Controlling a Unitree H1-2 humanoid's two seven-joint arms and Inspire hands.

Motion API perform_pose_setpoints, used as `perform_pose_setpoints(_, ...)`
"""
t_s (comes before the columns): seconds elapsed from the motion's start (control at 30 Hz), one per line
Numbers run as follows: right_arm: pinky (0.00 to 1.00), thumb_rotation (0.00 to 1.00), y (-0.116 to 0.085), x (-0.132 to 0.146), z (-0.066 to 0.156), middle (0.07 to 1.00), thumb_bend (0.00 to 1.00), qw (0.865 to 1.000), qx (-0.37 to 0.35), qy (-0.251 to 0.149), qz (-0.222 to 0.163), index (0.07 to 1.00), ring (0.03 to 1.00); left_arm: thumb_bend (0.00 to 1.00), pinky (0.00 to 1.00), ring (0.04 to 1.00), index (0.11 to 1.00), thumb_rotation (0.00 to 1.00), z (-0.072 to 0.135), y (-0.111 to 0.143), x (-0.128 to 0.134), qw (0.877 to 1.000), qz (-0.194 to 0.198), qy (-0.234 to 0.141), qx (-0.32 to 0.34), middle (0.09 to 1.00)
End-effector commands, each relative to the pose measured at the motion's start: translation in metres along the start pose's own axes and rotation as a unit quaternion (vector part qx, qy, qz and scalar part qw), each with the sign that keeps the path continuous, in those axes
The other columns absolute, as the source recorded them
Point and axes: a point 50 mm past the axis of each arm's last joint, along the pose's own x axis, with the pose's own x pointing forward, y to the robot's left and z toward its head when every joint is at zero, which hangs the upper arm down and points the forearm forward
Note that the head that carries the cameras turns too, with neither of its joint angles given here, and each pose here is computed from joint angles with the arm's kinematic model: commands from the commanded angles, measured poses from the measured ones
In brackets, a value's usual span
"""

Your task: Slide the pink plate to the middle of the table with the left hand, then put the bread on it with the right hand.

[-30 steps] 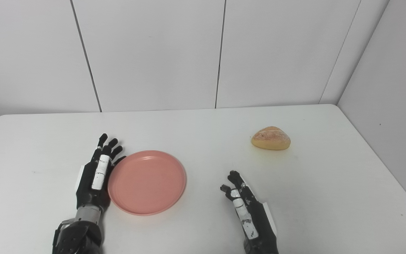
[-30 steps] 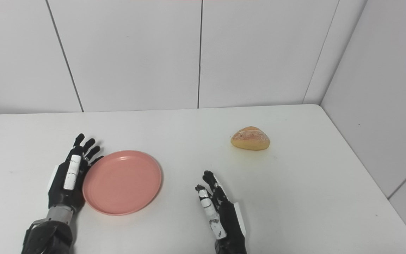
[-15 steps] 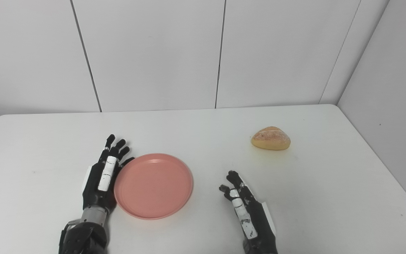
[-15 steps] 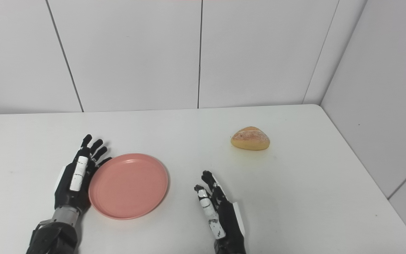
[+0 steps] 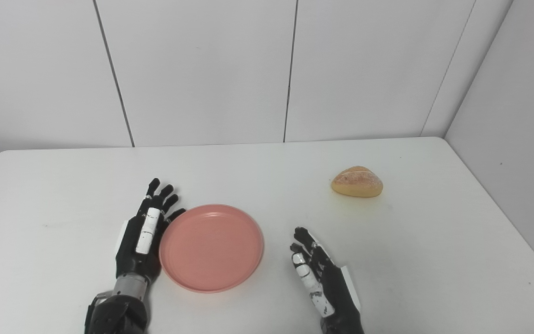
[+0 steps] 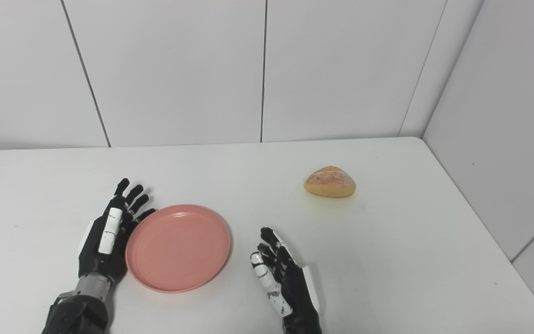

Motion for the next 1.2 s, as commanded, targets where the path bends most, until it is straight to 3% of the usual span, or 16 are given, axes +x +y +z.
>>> perform_pose_setpoints(0.0, 0.88, 0.73, -0.01, 0.007, 0.027, 0.88, 0.75, 0.996, -0.033, -0.076, -0.034, 0.835, 0.876, 0.97, 0.79, 0.914, 0.949, 0.72, -0.003, 0.001, -0.003, 1.0, 0.009, 0.008, -0.001, 0.921)
perform_pose_setpoints(0.17, 0.84, 0.67, -0.016, 0.017, 0.044, 0.855, 0.83, 0.994, -0.049, -0.092, -0.042, 0.836, 0.849, 0.97, 0.81, 0.92, 0.965, 0.74, -0.002, 0.004, -0.002, 1.0, 0.009, 0.008, 0.003, 0.929)
perform_pose_setpoints(0.47, 0.73, 0.52, -0.034, 0.038, 0.071, 0.843, 0.87, 0.983, -0.134, -0.116, -0.044, 0.849, 0.801, 0.96, 0.81, 0.921, 0.967, 0.74, -0.004, 0.008, -0.001, 1.0, 0.013, 0.005, 0.0, 0.933)
perform_pose_setpoints(0.67, 0.74, 0.38, -0.053, 0.054, 0.102, 0.82, 0.92, 0.951, -0.264, -0.157, -0.03, 0.838, 0.79, 0.94, 0.81, 0.9, 0.958, 0.73, -0.006, 0.008, -0.002, 1.0, 0.021, 0.01, -0.005, 0.925)
perform_pose_setpoints(0.8, 0.73, 0.42, -0.072, 0.073, 0.127, 0.851, 0.93, 0.92, -0.369, -0.135, 0.012, 0.864, 0.824, 0.94, 0.81, 0.9, 0.956, 0.73, -0.006, 0.008, -0.001, 1.0, 0.016, 0.011, -0.003, 0.92)
perform_pose_setpoints(1.0, 0.72, 0.41, -0.091, 0.096, 0.154, 0.854, 0.97, 0.884, -0.447, -0.125, 0.053, 0.841, 0.834, 0.96, 0.81, 0.902, 0.954, 0.74, -0.006, 0.007, -0.001, 1.0, 0.012, 0.013, -0.001, 0.916)
perform_pose_setpoints(1.17, 0.84, 0.47, -0.105, 0.115, 0.174, 0.878, 0.99, 0.85, -0.507, -0.103, 0.095, 0.855, 0.88, 0.95, 0.81, 0.896, 0.952, 0.75, -0.007, 0.007, 0.0, 1.0, 0.01, 0.014, 0.004, 0.919)
